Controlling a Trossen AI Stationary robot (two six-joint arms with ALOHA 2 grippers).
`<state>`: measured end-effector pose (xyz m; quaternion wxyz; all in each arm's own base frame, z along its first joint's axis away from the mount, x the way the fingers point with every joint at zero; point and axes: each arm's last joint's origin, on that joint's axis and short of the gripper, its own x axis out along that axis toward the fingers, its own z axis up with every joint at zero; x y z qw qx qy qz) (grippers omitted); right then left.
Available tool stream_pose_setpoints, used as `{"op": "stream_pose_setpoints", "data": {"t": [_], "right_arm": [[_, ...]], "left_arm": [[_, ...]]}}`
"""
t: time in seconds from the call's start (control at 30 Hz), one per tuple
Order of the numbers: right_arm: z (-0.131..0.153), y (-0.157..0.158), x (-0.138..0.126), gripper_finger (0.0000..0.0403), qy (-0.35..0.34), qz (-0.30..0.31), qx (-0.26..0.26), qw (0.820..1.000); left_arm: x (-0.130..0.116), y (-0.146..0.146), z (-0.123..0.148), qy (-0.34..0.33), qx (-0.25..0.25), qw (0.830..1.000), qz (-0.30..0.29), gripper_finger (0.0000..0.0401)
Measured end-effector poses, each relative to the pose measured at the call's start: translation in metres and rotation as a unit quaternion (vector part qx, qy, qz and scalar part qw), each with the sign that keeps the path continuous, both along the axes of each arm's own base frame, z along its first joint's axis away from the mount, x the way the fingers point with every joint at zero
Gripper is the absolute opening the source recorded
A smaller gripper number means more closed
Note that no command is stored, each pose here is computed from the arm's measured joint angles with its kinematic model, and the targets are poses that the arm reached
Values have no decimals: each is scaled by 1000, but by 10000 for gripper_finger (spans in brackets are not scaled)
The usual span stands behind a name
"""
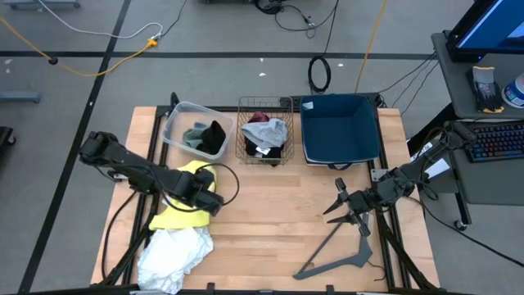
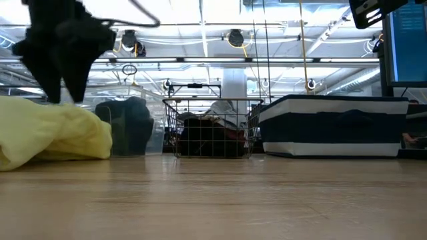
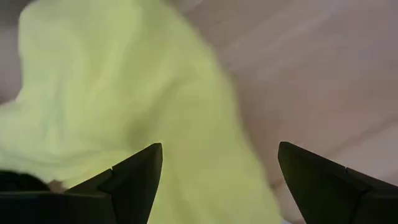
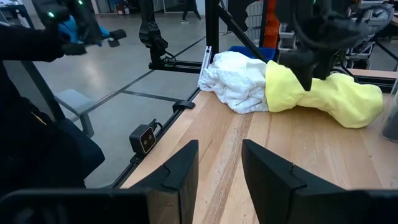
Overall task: Pick & Place Cloths
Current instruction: Put the yellow cloth into the blue bin
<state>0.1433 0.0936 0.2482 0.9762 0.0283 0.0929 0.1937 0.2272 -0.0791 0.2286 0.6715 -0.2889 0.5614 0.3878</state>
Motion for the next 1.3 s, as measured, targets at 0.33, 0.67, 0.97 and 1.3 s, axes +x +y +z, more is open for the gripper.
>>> {"op": "stream_pose_setpoints", "data": {"t": [0.33,0.67,0.97,1.3], "right_arm": [[0,0,0,114,0,0,-1,1000],[0,0,0,114,-1,0,-2,1000],[0,0,0,114,0,0,-2,1000],[0,0,0,114,-2,1,-10,1000]], "left_arm": [[-23,6,-67,20,-31,998,46,324],[-35,9,-95,-3,-50,998,48,290],[-34,9,-97,-13,-39,998,42,127],[-34,5,-95,-17,-30,999,26,46]]}}
